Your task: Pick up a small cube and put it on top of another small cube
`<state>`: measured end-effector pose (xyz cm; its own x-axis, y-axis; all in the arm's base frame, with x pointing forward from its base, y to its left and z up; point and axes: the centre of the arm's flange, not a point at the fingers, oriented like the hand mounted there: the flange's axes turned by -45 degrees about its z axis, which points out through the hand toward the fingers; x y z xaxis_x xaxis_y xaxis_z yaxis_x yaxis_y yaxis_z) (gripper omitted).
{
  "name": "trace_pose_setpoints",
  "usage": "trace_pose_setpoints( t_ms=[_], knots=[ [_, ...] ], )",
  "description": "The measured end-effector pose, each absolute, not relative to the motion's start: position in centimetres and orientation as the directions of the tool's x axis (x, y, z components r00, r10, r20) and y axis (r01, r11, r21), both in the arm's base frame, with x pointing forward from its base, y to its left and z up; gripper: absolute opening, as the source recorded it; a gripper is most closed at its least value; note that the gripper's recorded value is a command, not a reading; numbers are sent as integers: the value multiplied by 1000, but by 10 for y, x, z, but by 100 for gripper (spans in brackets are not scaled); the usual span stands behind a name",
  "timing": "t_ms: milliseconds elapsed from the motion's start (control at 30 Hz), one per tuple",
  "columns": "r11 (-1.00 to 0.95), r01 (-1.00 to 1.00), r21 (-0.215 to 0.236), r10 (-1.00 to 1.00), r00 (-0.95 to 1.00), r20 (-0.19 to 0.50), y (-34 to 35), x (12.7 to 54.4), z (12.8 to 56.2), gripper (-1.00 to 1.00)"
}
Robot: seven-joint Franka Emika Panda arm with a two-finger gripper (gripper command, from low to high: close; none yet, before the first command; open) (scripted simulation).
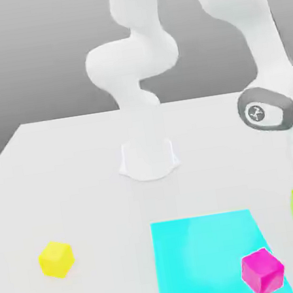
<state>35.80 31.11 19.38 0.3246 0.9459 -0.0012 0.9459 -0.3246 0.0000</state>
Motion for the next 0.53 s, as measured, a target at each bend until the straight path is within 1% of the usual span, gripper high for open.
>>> trace_pose_setpoints(
  t_ms=[133, 300, 400, 433, 533],
  knots=[
    [-511, 860, 0, 860, 511, -1, 315, 408, 214, -100],
    [-718, 696, -2, 696, 718, 0, 309, 472, 238, -100],
    [-748, 664, -2, 664, 748, 0, 308, 483, 205, -100],
    [-750, 662, -2, 662, 750, 0, 307, 484, 190, 100],
    [-750, 662, -2, 662, 750, 0, 307, 484, 190, 100]
  ],
)
